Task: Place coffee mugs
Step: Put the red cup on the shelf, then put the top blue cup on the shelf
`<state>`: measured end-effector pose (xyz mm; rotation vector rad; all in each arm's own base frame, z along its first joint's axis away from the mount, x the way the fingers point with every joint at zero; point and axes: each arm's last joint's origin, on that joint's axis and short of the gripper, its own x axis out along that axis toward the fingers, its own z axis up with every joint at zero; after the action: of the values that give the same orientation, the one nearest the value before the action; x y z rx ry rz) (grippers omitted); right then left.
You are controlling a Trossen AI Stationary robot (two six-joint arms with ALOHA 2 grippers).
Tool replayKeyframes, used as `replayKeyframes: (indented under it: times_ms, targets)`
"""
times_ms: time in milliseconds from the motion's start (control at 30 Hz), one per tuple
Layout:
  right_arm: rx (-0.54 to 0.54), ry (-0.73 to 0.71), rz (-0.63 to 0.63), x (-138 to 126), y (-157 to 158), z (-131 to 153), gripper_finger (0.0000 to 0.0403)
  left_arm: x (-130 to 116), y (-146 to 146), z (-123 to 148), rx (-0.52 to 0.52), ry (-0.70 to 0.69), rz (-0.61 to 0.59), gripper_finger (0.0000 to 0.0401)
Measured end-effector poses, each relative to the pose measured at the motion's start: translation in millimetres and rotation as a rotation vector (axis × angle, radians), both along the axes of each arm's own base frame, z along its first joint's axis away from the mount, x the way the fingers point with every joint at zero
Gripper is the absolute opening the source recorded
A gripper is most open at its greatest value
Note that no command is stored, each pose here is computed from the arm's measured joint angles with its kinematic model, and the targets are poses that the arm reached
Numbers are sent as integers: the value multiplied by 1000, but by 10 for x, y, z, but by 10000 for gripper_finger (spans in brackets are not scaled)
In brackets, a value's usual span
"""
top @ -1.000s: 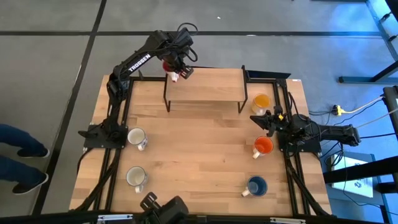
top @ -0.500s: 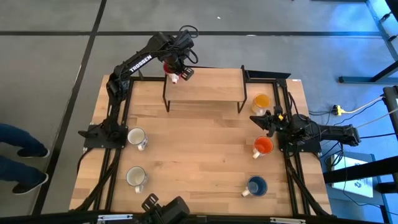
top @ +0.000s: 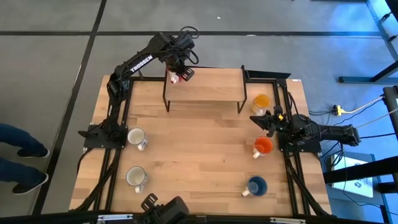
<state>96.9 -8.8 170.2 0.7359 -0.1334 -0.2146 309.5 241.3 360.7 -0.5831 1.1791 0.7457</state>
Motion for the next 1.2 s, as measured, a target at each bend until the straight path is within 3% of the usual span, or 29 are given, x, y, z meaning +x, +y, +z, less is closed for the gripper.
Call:
replayKeyframes:
  times_ms: [367, 733, 900, 1200]
  targets:
    - [0, 0, 6, 0, 2, 0, 5, -69, -69, 304, 93, -82, -5, 104]
    - [-7, 0, 9, 1, 3, 0, 5, -185, -492, 719, 219, -169, -16, 104]
    - [-14, 2, 27, 2, 8, -2, 5, -155, -879, 892, 300, -189, -113, 104]
    - [-63, 9, 16, 2, 5, 2, 5, -125, -1513, 988, 297, -223, -385, 104]
